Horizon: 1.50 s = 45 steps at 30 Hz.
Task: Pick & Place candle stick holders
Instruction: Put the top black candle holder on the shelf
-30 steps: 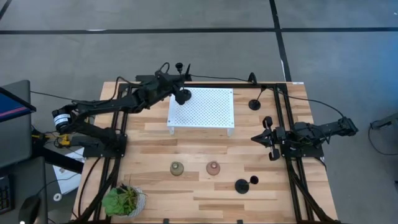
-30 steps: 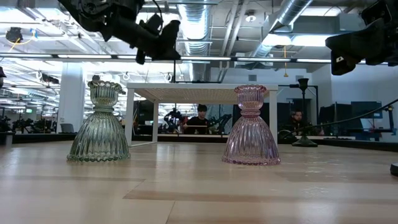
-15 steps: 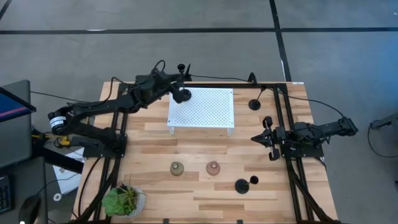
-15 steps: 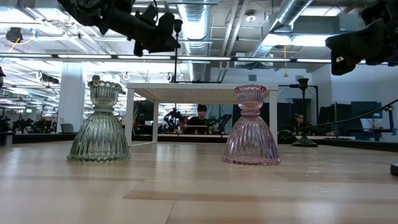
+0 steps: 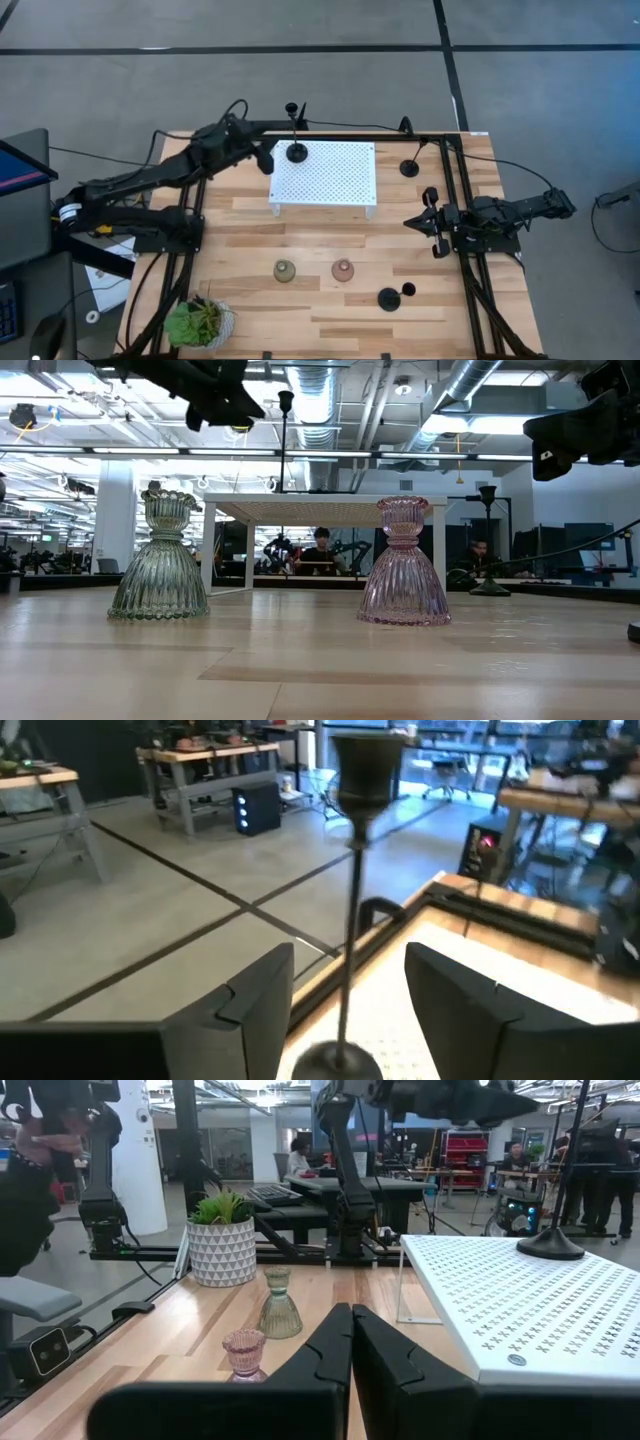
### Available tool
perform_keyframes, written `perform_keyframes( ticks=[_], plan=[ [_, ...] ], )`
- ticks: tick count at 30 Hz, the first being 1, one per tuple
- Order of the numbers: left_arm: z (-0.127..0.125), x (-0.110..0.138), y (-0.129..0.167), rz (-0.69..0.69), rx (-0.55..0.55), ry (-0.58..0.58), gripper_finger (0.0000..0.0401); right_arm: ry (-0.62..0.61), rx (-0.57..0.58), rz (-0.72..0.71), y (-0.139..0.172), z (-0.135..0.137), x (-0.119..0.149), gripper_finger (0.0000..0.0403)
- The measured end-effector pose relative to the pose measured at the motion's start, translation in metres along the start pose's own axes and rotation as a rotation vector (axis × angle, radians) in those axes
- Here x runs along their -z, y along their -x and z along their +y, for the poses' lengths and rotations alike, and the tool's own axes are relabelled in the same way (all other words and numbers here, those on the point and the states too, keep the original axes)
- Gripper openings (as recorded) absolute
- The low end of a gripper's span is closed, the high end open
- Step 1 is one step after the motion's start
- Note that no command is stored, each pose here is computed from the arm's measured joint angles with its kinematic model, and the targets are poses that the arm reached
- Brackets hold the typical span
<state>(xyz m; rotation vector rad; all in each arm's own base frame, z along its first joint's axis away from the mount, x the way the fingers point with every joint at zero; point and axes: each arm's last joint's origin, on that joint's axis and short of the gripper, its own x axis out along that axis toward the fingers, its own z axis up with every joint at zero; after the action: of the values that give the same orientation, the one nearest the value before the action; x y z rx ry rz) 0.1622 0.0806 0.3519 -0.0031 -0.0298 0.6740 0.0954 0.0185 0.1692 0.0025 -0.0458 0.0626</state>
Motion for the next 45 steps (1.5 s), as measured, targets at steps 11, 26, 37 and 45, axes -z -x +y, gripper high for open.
perform_keyframes(
  ticks=[11,26,37,45],
  plan=[
    [-0.024,0.007,0.015,0.086,0.191,-0.104,0.0047,-0.122,-0.001,-0.006,0.003,-0.001,-0.012,0.0001],
    [-0.064,0.023,0.052,-0.062,0.565,-0.256,0.0005,-0.103,0.116,0.069,0.003,-0.004,-0.005,0.0001],
    [-0.028,0.087,0.093,-0.117,0.541,-0.230,0.0006,-0.102,0.115,0.067,0.003,-0.004,-0.006,0.0001],
    [-0.021,0.117,0.102,-0.141,0.565,-0.222,0.0010,-0.085,0.114,0.067,0.003,-0.004,-0.006,0.0001]
  ],
)
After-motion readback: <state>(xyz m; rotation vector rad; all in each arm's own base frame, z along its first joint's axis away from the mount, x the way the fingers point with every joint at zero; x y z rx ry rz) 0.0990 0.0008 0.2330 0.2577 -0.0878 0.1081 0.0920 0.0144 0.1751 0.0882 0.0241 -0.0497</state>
